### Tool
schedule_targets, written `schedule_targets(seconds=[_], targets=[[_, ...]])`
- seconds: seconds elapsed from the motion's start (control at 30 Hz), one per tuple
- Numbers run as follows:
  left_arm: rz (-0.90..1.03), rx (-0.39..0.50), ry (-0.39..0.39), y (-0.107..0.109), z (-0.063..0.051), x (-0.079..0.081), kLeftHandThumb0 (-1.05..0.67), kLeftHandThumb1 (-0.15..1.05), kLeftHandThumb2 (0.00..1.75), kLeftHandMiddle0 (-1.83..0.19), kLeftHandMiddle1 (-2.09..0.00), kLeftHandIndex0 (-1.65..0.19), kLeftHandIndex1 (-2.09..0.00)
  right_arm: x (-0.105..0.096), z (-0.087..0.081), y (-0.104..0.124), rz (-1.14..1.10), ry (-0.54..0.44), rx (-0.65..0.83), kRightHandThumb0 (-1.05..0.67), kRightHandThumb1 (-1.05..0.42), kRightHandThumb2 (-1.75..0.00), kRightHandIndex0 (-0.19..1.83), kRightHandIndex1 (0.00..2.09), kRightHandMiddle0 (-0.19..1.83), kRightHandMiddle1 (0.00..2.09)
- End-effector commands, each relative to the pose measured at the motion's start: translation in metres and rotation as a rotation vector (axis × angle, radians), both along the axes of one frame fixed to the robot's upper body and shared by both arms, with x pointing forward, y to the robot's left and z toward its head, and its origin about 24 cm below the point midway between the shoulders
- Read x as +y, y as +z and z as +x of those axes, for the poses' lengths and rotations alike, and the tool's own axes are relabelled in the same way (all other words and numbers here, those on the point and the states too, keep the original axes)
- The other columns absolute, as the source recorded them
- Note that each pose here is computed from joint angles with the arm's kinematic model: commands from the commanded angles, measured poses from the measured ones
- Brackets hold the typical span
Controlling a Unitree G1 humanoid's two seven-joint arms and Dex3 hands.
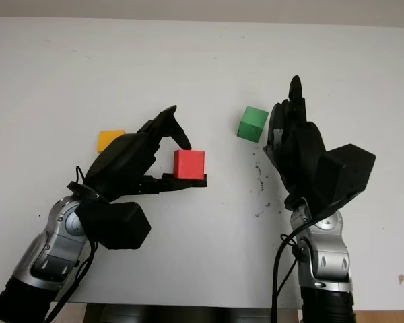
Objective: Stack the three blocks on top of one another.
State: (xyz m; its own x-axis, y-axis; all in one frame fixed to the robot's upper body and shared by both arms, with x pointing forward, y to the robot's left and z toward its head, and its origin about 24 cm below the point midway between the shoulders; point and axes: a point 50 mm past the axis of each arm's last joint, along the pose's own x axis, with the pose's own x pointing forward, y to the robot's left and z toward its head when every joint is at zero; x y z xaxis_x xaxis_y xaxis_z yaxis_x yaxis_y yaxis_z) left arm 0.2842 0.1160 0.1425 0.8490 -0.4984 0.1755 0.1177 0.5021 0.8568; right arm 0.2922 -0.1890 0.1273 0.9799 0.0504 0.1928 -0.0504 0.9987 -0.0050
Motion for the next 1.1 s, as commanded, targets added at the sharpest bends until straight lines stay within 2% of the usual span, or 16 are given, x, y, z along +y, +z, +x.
schedule_targets(seconds=[0.0,0.3,0.43,0.57,0.77,0.93,1.0,1.03,1.07], targets=[[-0.015,0.011,-0.019,0.000,-0.004,0.000,-0.41,1.05,0.24,-0.02,-0.05,0.08,-2.09,-0.001,-0.002,0.002,0.004,-0.005,-0.006,-0.68,-1.05,-0.69,-0.19,0.00,-0.19,0.00],[-0.086,0.102,-0.076,0.001,-0.007,0.002,-0.41,1.05,0.22,0.00,-0.05,0.00,-2.09,-0.001,-0.002,0.002,0.003,-0.006,-0.004,-0.67,-1.05,-0.71,-0.19,0.00,-0.19,0.00],[-0.104,0.114,-0.075,0.001,-0.007,0.003,-0.42,1.05,0.23,0.00,-0.06,-0.03,-2.09,-0.001,-0.002,0.001,0.003,-0.007,0.001,-0.67,-1.05,-0.71,-0.19,0.00,-0.19,0.00],[-0.027,0.046,-0.011,-0.001,-0.006,0.002,-0.42,1.05,0.25,0.00,-0.06,0.10,-2.09,-0.002,-0.003,0.001,-0.005,-0.009,0.001,-0.68,-1.05,-0.71,-0.19,0.00,-0.19,0.00],[0.061,-0.074,0.078,-0.009,-0.001,-0.001,-0.39,1.05,0.25,-0.03,-0.06,0.11,-2.01,-0.002,-0.004,0.000,-0.009,-0.010,0.003,-0.67,-1.05,-0.72,-0.19,0.00,-0.19,0.00],[0.091,-0.069,0.084,-0.016,0.002,-0.002,-0.37,1.05,0.27,-0.01,-0.05,0.16,-1.99,-0.003,-0.005,0.000,-0.003,-0.010,0.000,-0.68,-1.05,-0.70,-0.19,0.00,-0.19,0.00],[0.128,-0.033,0.076,-0.016,0.002,-0.002,-0.39,1.05,0.30,0.03,-0.04,0.18,-1.87,-0.003,-0.006,0.000,-0.005,-0.013,0.000,-0.68,-1.05,-0.70,-0.19,0.00,-0.19,0.00],[0.147,-0.018,0.070,-0.017,0.002,-0.002,-0.43,1.05,0.31,0.07,-0.03,0.19,-1.64,-0.003,-0.006,0.000,-0.006,-0.011,0.000,-0.68,-1.05,-0.70,-0.19,0.00,-0.19,0.00],[0.163,0.001,0.062,-0.017,0.002,-0.002,-0.46,1.05,0.31,0.09,-0.03,0.19,-1.49,-0.003,-0.006,0.000,-0.005,-0.011,0.001,-0.68,-1.05,-0.70,-0.19,0.00,-0.19,0.00]])
